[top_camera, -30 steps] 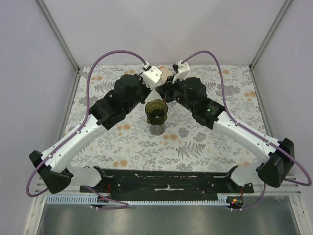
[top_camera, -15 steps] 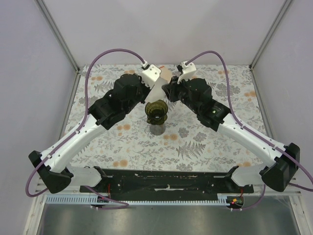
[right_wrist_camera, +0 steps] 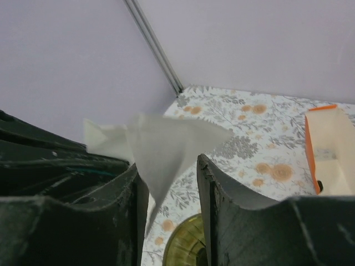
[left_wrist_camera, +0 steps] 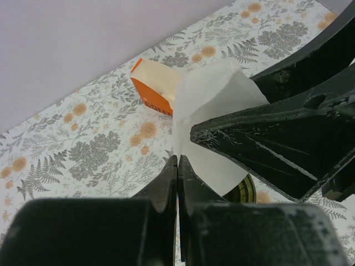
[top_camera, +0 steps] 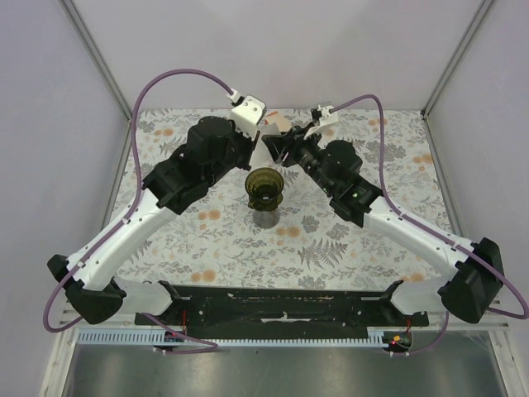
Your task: Place the coffee filter in the dripper
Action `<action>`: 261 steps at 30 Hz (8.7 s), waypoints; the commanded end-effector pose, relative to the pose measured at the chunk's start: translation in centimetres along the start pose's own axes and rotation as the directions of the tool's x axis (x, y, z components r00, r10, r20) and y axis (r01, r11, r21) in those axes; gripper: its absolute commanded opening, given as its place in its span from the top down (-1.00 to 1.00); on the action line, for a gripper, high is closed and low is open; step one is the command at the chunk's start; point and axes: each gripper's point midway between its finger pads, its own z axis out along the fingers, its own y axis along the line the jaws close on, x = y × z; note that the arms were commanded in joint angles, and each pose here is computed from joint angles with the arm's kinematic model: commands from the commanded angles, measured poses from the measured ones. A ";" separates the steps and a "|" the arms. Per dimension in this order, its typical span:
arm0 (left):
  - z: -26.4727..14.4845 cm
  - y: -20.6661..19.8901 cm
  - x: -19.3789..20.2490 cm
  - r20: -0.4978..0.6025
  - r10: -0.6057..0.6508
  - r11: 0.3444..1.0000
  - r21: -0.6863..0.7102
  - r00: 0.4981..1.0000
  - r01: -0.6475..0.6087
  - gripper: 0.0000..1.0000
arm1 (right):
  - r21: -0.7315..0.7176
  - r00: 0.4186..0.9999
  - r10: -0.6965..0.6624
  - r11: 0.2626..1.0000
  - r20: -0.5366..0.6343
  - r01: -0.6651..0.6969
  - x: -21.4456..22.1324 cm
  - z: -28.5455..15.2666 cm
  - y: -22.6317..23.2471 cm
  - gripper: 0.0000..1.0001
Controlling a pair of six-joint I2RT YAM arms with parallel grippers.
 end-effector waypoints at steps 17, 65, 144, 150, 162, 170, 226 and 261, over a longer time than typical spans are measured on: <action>-0.6 3.5 -1.6 0.046 0.048 0.993 -0.112 0.998 -0.043 0.96 | 0.218 0.991 -0.088 0.970 -0.097 0.108 0.5 -0.6 -5.1 1.00; 1.6 0.9 10.7 -0.396 -0.059 0.971 0.190 0.916 0.145 0.40 | -0.085 0.601 -0.134 0.990 -0.788 0.109 11.2 -1.6 -1.2 1.00; 3.3 1.3 13.2 -0.460 -0.396 0.827 0.196 0.794 0.526 -0.18 | -0.373 0.348 -0.582 0.776 -0.735 0.509 18.5 -1.2 -3.7 1.00; 3.1 0.5 13.4 -0.435 -0.411 0.810 0.229 0.801 0.540 -0.19 | -0.369 0.376 -0.579 0.785 -0.724 0.498 18.3 -0.7 -3.2 1.00; 2.1 -0.9 12.7 -0.436 -0.426 0.768 0.290 0.793 0.571 -0.27 | -0.379 0.462 -0.589 0.797 -0.664 0.471 15.1 -0.3 -0.4 0.64; 1.8 -1.6 12.1 -0.443 -0.429 0.743 0.322 0.787 0.587 -0.27 | -0.378 0.478 -0.593 0.795 -0.648 0.475 13.8 -0.7 0.1 1.00; 2.3 0.6 12.4 -0.491 -0.703 0.408 0.314 0.515 0.857 -0.31 | -0.408 0.369 -0.606 0.772 -0.705 0.487 18.2 -1.9 -2.9 1.00; 3.4 -0.5 14.4 -0.500 -0.627 0.546 0.265 0.597 0.795 0.21 | -0.585 0.519 -0.776 0.620 -0.358 0.523 7.6 -3.6 2.3 -0.07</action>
